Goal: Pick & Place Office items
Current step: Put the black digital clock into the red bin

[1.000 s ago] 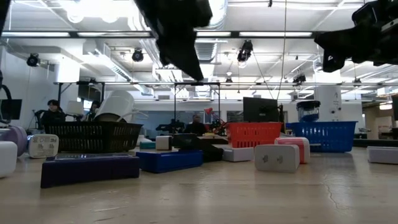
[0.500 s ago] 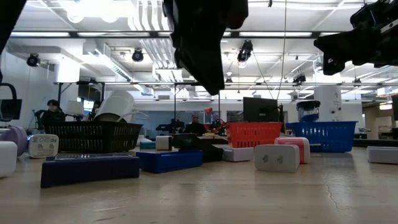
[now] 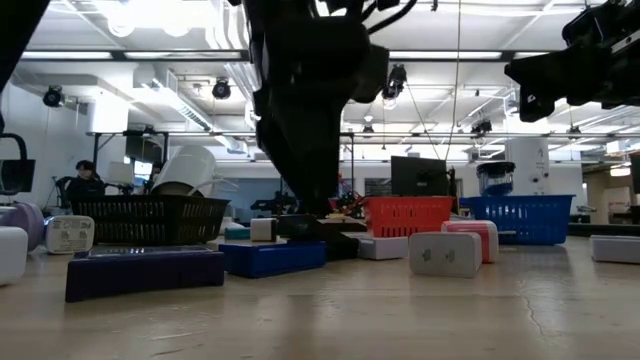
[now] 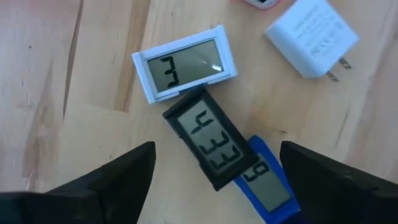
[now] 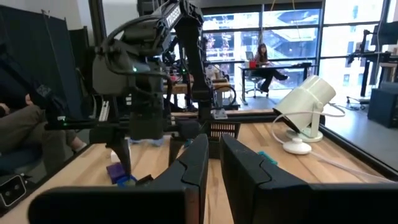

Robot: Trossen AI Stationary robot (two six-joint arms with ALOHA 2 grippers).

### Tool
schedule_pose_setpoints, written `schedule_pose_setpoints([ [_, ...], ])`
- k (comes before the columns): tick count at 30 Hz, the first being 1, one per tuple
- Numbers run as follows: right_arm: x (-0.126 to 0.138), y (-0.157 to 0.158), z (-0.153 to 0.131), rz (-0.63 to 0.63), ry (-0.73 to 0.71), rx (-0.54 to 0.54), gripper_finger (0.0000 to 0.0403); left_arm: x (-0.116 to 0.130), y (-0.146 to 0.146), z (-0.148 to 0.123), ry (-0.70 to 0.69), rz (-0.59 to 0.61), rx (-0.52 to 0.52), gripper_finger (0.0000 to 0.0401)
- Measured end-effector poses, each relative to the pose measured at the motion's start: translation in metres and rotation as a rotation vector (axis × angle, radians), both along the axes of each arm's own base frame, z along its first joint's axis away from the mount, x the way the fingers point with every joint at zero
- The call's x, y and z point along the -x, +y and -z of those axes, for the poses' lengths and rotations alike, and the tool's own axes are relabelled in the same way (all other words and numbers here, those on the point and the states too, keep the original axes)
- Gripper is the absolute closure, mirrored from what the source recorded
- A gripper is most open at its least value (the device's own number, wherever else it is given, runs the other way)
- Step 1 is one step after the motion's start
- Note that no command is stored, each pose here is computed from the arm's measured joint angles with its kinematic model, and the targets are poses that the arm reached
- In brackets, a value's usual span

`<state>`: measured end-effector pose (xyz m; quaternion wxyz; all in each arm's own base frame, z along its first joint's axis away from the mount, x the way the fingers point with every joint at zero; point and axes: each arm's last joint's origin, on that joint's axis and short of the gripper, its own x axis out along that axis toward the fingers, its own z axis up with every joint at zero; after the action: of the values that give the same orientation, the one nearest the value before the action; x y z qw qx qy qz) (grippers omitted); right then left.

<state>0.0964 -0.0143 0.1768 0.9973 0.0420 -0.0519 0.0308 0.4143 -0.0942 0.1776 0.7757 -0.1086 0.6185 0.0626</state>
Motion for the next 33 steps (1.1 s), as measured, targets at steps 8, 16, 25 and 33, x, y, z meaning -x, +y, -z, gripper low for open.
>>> schedule_pose_setpoints([
  [8,0.000,0.000,0.000,0.001,0.001,0.000,0.0364,-0.005,0.001,0.022,0.035,-0.015,-0.006,0.0041],
  [16,0.000,0.000,0.001,0.001,0.010,-0.003,0.0364,-0.004,0.011,0.039,0.069,-0.037,-0.022,0.0041],
  [25,-0.001,0.000,0.002,0.002,0.021,0.002,0.0364,-0.003,0.016,0.042,0.075,-0.016,-0.036,0.0084],
  [33,-0.001,0.000,0.002,0.002,0.022,0.002,0.0364,-0.004,0.017,0.044,0.057,0.011,-0.046,0.0228],
])
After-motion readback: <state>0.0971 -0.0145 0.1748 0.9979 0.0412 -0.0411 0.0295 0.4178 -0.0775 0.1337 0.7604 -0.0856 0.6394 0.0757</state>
